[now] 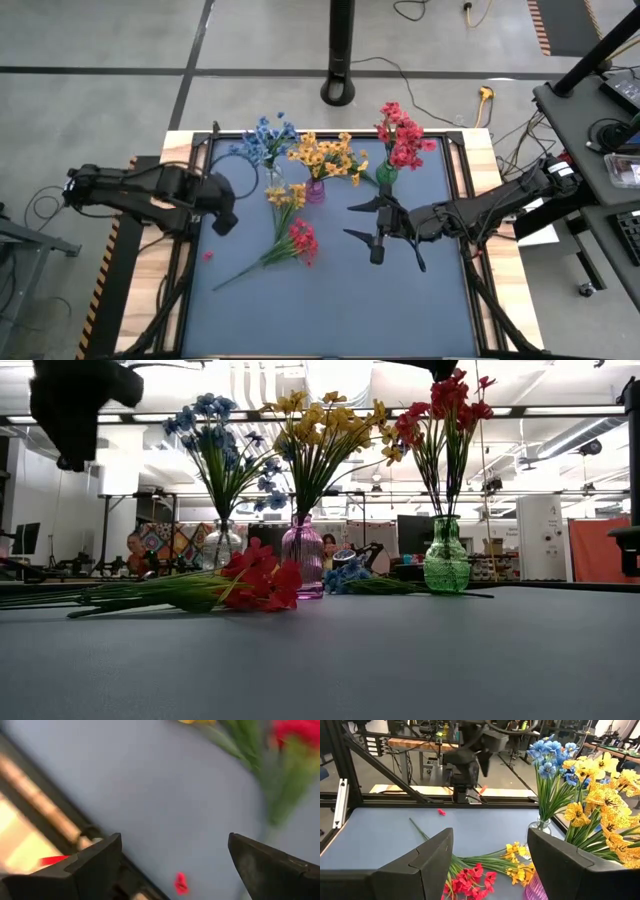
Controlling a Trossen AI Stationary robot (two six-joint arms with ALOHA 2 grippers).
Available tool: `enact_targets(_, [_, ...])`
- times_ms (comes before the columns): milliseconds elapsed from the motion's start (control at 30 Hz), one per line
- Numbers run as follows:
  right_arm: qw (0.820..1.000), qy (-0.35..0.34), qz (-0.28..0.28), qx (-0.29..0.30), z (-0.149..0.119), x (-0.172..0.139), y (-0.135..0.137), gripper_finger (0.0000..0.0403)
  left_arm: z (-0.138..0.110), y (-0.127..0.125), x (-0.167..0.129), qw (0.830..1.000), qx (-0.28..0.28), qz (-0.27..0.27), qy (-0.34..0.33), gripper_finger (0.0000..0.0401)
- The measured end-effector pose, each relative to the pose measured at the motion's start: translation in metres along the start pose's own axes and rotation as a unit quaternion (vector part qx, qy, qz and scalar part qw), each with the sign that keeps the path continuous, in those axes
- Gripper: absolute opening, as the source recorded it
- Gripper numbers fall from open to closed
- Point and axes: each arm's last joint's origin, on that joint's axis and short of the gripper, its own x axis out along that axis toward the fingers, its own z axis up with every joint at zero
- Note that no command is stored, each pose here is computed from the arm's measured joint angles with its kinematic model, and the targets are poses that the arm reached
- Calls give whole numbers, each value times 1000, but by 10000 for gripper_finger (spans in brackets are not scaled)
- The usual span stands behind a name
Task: Sort flowers into vase by color
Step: Put the red flowers into the green vase
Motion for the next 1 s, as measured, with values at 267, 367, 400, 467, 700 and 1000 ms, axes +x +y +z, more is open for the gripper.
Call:
enact_targets(267, [1000,0,0,2,0,0,0,249,-19,-49,-4,983,129,-130,-8,347])
enact_targets(367, [1000,0,0,8,0,0,0,249,-27,-68,-1,972,181,-151,-17,345])
enact_targets(400, [1000,3,0,13,-1,0,0,249,-29,-74,1,969,194,-154,-18,344])
enact_targets(467, [1000,18,2,18,-3,-2,0,249,-36,-85,8,965,214,-154,-20,342])
enact_targets(700, [977,197,-12,76,-7,-29,-13,249,-53,-117,44,964,224,-139,-19,336])
enact_targets(1000, [888,423,-67,167,-29,-63,-21,249,-59,-141,84,960,263,-94,-15,327])
